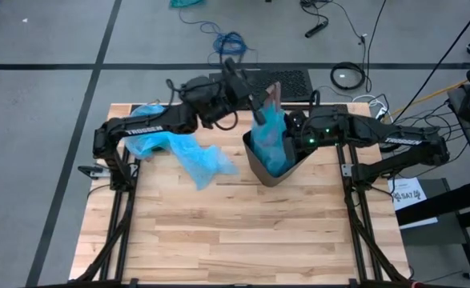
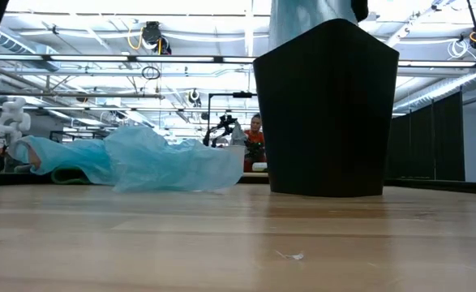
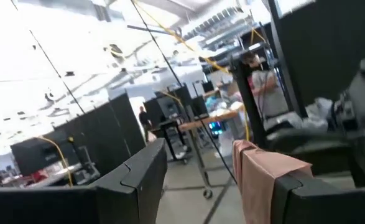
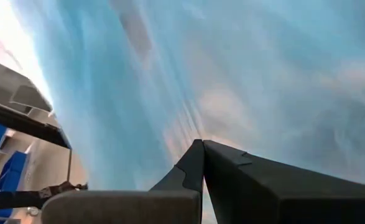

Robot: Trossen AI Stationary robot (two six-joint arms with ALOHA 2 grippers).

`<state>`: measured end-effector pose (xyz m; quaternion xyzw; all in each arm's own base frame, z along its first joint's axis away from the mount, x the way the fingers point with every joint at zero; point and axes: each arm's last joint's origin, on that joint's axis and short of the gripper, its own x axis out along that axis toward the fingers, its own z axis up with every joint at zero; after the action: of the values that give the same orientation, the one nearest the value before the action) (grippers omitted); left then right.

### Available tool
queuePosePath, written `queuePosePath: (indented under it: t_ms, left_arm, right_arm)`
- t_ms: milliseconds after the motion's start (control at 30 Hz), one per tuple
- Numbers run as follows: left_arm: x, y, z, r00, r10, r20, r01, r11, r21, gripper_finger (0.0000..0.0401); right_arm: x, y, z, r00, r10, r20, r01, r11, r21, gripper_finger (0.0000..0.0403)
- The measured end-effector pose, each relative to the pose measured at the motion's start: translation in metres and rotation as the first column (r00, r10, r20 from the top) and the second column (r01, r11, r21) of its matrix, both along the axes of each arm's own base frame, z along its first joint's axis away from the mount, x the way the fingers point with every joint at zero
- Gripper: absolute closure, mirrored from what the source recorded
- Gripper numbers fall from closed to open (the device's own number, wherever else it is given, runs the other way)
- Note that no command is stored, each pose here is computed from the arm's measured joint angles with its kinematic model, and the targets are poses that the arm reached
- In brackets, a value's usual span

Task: Place trash/remove bag and relplace
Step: Remove the blue trash bag from the trash bin

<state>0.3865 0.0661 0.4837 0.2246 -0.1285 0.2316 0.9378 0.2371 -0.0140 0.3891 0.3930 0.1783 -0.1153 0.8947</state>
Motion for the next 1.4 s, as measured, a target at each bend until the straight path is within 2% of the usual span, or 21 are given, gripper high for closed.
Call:
queuePosePath:
  t_ms: [167, 300, 467, 600, 767, 933, 1133, 1400]
  left_arm:
    - [-0.02, -0.002, 0.018, 0.999, 0.003, 0.039, -0.003, 1.0, 0.006, 0.0216]
    - [-0.035, -0.004, 0.03, 0.998, 0.005, 0.069, -0.005, 1.0, 0.01, 0.0216]
    - [-0.037, -0.004, 0.029, 1.0, 0.005, 0.031, -0.005, 1.0, -0.004, 0.0216]
    - [-0.042, -0.007, 0.031, 1.0, 0.009, -0.007, -0.009, 1.0, -0.017, 0.0216]
    - [-0.036, -0.016, 0.025, 0.999, -0.014, -0.042, 0.013, 1.0, -0.026, 0.0216]
    - [-0.037, -0.024, 0.026, 0.999, -0.038, -0.035, 0.038, 0.999, -0.024, 0.0216]
    - [-0.034, -0.032, 0.025, 0.997, -0.063, -0.047, 0.061, 0.998, -0.026, 0.0216]
    - [-0.034, -0.034, 0.025, 0.996, -0.083, -0.028, 0.081, 0.995, -0.063, 0.0216]
  right_arm:
    - [0.0, 0.004, 0.001, 1.0, 0.026, 0.003, -0.026, 1.0, -0.015, 0.0403]
    - [-0.003, 0.005, -0.006, 0.996, 0.03, -0.081, -0.031, 0.999, -0.011, 0.0403]
    - [-0.011, 0.005, -0.006, 0.995, 0.027, -0.093, -0.03, 0.999, -0.028, 0.0403]
    - [-0.026, 0.006, 0.011, 0.999, 0.034, 0.021, -0.033, 0.999, -0.036, 0.0403]
    - [-0.047, 0.006, 0.024, 0.995, 0.025, 0.093, -0.02, 0.998, -0.052, 0.0403]
    - [-0.061, 0.003, 0.043, 0.97, -0.04, 0.242, 0.08, 0.984, -0.16, 0.0403]
    - [-0.059, -0.002, 0.063, 0.908, -0.005, 0.418, 0.137, 0.948, -0.286, 0.0403]
    - [-0.037, -0.014, 0.055, 0.921, 0.025, 0.388, 0.101, 0.949, -0.299, 0.0403]
